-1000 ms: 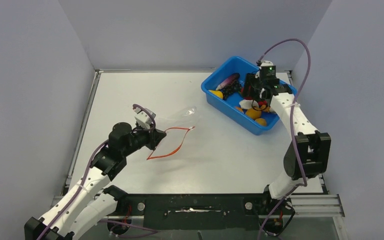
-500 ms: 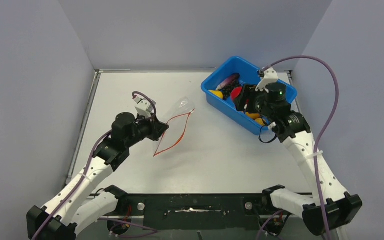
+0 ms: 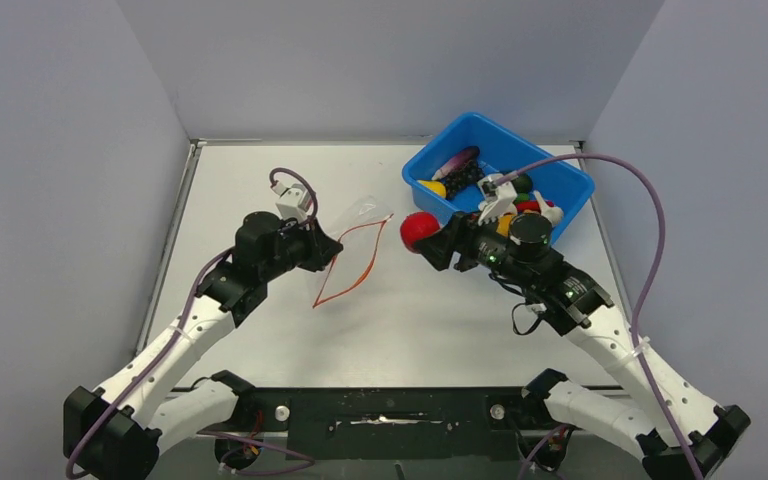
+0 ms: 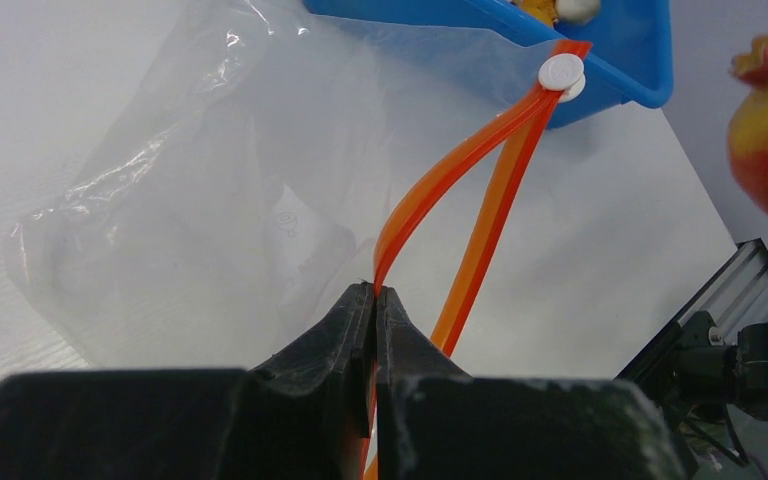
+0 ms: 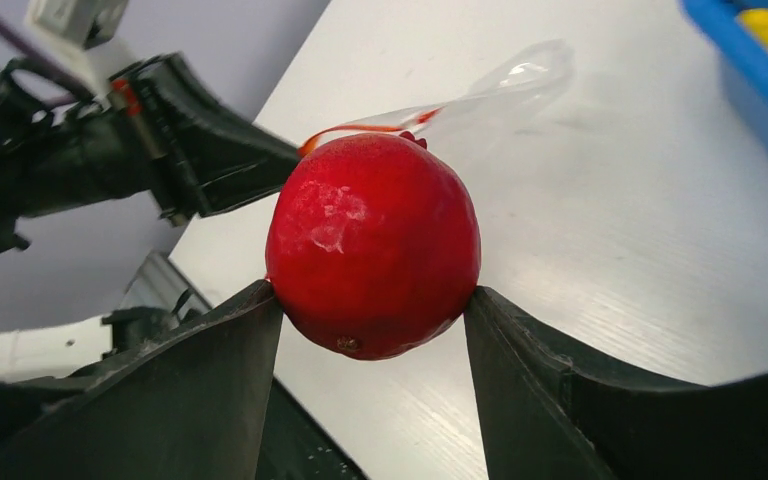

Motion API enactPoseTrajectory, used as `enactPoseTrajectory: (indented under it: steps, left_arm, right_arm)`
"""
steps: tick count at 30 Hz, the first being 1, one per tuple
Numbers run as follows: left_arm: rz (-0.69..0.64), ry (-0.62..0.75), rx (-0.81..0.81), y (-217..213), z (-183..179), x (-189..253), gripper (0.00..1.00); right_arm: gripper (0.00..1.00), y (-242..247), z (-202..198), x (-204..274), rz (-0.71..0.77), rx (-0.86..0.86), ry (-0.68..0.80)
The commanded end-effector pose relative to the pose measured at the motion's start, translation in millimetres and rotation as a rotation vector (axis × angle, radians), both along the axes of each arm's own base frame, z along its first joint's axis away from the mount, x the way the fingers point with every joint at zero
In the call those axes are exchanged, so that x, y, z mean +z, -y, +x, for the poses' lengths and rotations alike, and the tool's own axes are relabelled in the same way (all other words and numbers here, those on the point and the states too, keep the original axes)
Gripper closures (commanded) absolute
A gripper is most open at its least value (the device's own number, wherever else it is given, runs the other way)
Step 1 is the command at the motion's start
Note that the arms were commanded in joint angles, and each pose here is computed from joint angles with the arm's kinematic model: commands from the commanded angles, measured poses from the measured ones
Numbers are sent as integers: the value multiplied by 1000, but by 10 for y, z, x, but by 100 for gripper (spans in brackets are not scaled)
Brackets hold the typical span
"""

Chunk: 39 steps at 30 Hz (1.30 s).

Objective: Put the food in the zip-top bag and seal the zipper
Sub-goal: Place the fake vegetable in the zipper food storage bag.

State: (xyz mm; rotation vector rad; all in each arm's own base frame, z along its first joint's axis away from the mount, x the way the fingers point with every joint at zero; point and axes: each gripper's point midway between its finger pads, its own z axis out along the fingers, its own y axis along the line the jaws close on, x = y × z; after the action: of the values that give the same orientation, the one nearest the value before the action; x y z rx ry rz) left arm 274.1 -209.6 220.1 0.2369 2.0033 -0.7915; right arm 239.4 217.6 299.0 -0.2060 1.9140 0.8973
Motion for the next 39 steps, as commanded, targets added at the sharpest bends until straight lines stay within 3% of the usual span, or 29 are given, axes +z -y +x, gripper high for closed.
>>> enactPoseTrajectory:
  steps: [1, 9, 22, 39]
  left_arm:
    - [-107, 55, 0, 107, 93, 428, 100]
    - [-201, 20, -65, 240, -26, 548, 100]
    - [-285, 44, -114, 264, -210, 805, 100]
    - [-375, 42, -164, 326, -336, 859, 100]
  right_arm:
    - [62, -498, -157, 328, 130, 112, 67]
    - [62, -1007, -257, 235, 93, 154, 72]
    - [61, -947, -84, -129, 15, 46, 23]
    - [58, -1116, 17, -555, 40, -13, -136]
